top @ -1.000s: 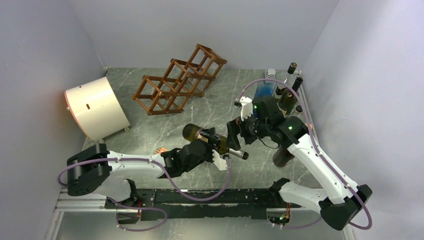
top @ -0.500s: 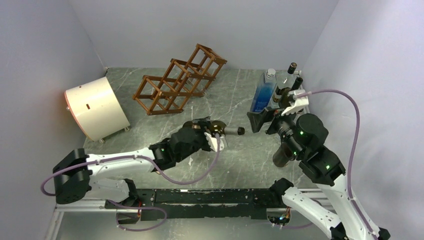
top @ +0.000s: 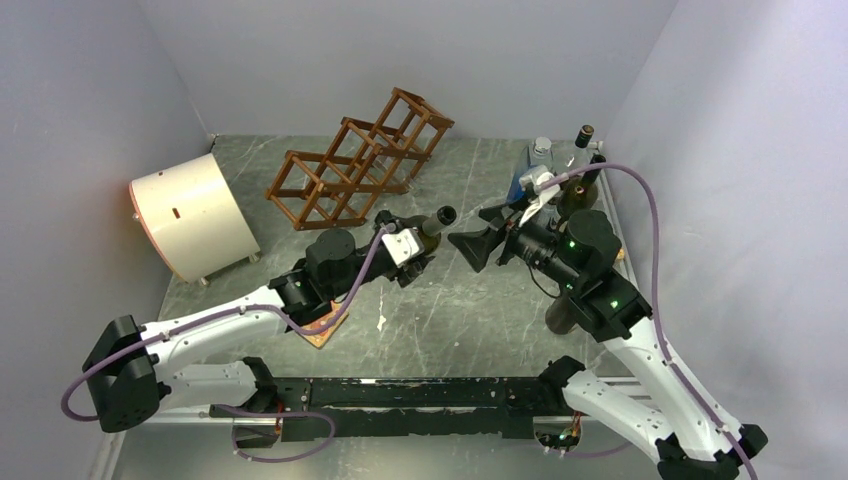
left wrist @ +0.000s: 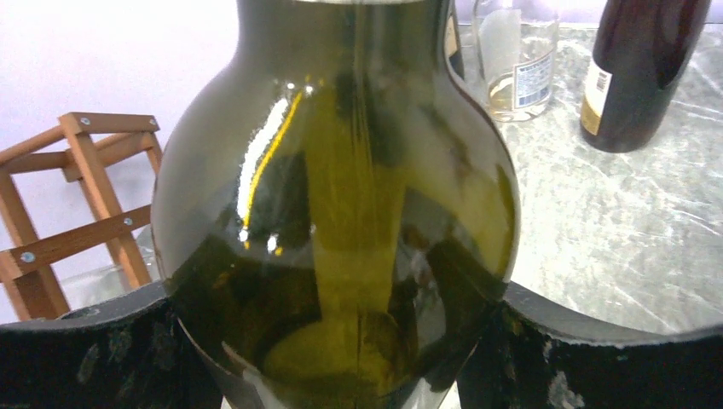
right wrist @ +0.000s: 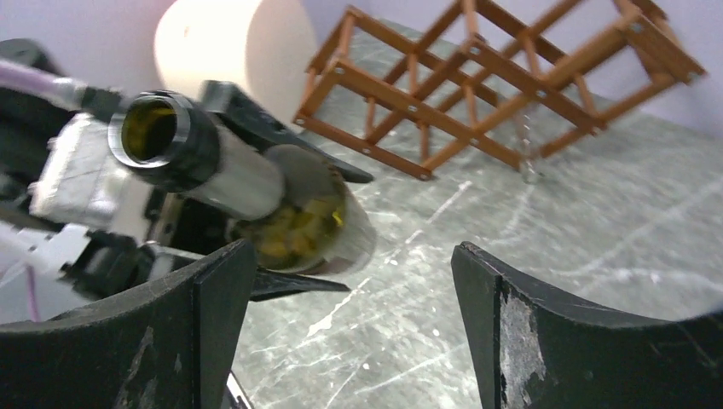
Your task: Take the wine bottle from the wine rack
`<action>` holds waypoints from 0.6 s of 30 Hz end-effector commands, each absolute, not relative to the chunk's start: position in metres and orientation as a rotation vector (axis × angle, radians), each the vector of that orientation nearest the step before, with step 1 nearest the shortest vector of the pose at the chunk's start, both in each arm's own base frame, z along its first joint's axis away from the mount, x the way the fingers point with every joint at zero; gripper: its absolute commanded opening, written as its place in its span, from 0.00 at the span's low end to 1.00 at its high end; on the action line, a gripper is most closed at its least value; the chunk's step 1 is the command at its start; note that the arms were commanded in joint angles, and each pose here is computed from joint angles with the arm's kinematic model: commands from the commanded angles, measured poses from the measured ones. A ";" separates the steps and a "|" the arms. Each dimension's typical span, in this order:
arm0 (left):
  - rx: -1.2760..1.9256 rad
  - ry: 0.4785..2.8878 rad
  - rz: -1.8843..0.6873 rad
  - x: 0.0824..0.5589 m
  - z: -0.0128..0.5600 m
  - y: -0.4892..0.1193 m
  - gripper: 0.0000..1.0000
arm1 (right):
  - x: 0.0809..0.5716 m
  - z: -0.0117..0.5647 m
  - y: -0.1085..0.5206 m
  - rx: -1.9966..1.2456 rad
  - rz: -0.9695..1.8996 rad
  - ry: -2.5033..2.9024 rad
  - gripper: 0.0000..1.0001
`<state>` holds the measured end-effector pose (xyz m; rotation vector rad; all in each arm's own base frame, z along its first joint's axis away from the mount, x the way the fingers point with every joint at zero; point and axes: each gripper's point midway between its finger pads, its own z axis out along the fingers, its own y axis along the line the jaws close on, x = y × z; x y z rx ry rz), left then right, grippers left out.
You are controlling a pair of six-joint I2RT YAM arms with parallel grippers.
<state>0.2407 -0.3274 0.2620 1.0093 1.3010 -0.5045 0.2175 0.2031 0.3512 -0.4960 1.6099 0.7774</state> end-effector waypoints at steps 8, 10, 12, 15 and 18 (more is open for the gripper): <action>0.978 1.198 -0.646 0.235 0.308 -0.348 0.07 | 0.190 0.391 0.254 -0.834 1.007 1.316 0.70; 0.982 1.202 -0.644 0.236 0.306 -0.349 0.07 | 0.196 0.385 0.257 -0.836 1.002 1.336 0.62; 0.986 1.203 -0.643 0.236 0.305 -0.349 0.07 | 0.200 0.380 0.260 -0.841 1.001 1.354 0.56; 0.992 1.207 -0.642 0.236 0.302 -0.351 0.07 | 0.204 0.377 0.264 -0.839 1.008 1.358 0.52; 1.009 1.213 -0.643 0.236 0.298 -0.352 0.07 | 0.212 0.375 0.263 -0.811 0.982 1.377 0.34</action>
